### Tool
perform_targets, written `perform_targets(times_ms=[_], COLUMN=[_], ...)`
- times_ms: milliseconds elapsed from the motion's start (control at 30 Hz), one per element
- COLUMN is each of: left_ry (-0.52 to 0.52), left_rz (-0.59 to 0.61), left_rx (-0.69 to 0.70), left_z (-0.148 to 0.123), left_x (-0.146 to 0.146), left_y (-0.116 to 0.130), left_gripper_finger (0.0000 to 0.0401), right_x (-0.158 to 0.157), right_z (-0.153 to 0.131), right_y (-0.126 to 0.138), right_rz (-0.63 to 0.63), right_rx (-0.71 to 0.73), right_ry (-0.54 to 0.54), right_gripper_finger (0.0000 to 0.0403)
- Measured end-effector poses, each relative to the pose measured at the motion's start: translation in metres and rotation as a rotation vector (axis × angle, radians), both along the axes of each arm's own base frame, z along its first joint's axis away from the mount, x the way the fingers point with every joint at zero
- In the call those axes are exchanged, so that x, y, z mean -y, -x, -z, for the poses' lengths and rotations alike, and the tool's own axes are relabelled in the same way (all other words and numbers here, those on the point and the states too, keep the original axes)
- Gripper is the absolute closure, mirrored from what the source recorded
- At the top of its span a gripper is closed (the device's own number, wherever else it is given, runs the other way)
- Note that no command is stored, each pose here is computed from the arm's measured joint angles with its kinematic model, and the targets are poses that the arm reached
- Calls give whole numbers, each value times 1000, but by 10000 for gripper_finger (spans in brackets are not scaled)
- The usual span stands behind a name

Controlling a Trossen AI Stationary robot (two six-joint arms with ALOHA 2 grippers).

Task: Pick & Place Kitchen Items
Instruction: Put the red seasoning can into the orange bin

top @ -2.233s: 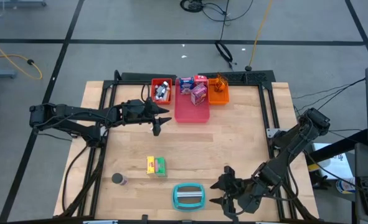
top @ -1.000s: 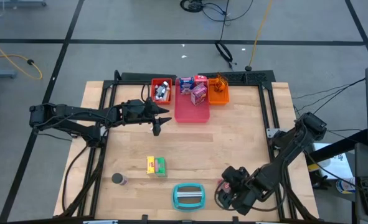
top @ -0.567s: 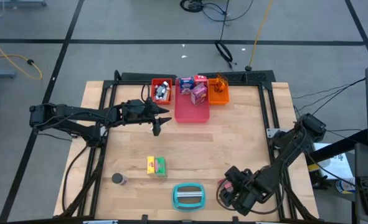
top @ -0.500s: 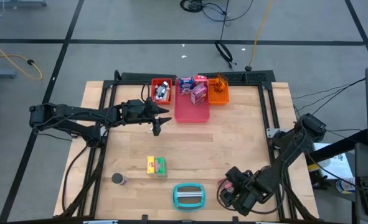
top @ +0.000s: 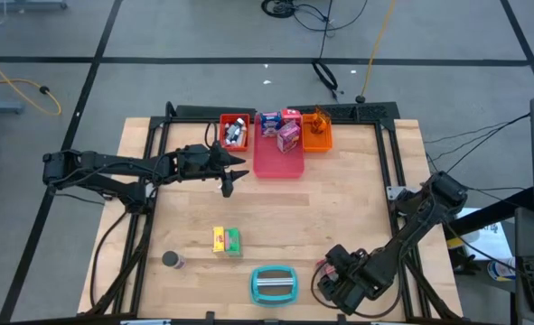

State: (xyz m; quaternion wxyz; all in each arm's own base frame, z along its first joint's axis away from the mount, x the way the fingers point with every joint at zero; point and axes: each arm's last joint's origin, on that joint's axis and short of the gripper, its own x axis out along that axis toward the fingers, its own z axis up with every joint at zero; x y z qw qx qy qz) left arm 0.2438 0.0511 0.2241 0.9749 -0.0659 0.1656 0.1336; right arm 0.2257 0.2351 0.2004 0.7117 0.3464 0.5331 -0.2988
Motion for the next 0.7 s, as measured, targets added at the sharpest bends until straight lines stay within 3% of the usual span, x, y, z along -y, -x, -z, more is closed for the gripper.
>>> perform_targets(times_ms=[700], left_ry=[0], left_rz=[0], left_rx=[0], left_z=[0], left_x=[0], left_y=[0], left_gripper_finger=[215], right_x=[2], right_z=[23], right_y=[-13], right_rz=[25], right_rx=[-52], right_ry=[33], right_gripper_finger=[45])
